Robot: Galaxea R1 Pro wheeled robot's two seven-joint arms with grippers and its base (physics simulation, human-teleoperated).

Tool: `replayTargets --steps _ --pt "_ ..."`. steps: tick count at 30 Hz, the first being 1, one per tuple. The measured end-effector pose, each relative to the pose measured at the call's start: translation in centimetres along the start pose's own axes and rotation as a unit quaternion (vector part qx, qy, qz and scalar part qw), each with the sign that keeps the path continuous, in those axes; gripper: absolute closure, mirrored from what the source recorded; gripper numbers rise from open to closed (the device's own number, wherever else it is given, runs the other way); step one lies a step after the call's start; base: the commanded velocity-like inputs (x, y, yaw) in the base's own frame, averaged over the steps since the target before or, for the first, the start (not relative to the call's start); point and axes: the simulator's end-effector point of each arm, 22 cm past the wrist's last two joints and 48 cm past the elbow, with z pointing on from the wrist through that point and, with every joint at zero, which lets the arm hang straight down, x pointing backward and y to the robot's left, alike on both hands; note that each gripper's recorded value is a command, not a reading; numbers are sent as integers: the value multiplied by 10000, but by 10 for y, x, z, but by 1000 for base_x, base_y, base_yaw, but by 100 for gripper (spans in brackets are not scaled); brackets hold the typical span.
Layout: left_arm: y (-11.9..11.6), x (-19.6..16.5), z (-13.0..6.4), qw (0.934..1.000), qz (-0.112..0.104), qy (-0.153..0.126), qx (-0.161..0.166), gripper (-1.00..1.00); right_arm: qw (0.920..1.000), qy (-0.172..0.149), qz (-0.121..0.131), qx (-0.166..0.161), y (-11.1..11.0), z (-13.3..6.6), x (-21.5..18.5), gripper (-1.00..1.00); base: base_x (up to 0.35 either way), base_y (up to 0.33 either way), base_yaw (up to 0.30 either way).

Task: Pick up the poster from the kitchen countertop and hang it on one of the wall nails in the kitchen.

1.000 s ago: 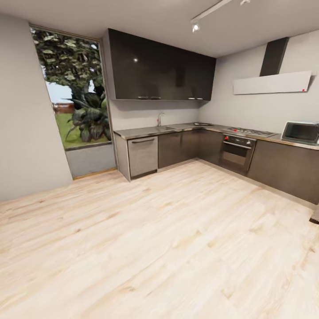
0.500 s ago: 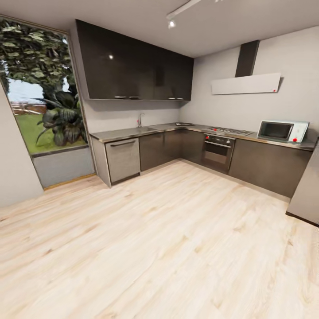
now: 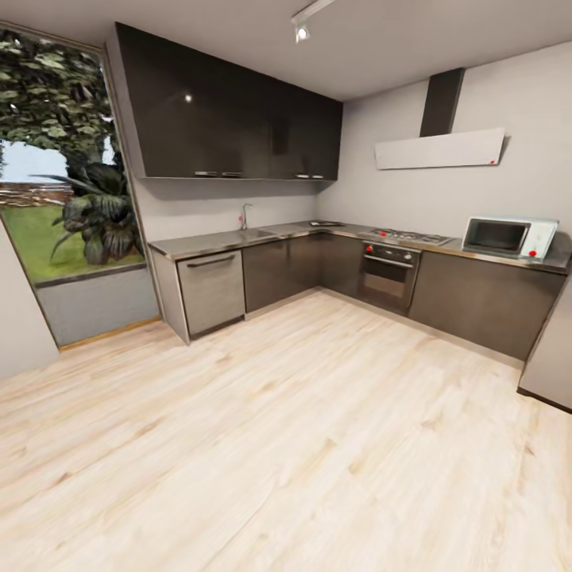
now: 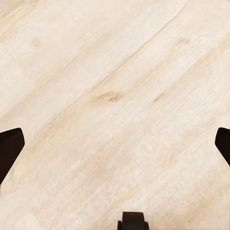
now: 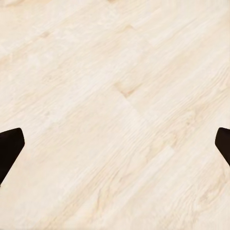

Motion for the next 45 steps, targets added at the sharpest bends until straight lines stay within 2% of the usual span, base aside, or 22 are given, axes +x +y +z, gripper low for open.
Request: replayTargets --steps 45 --pt "1 10 0 9999 4 109 -4 -100 10000 0 3 -1 0 0 0 -100 310 0 0"
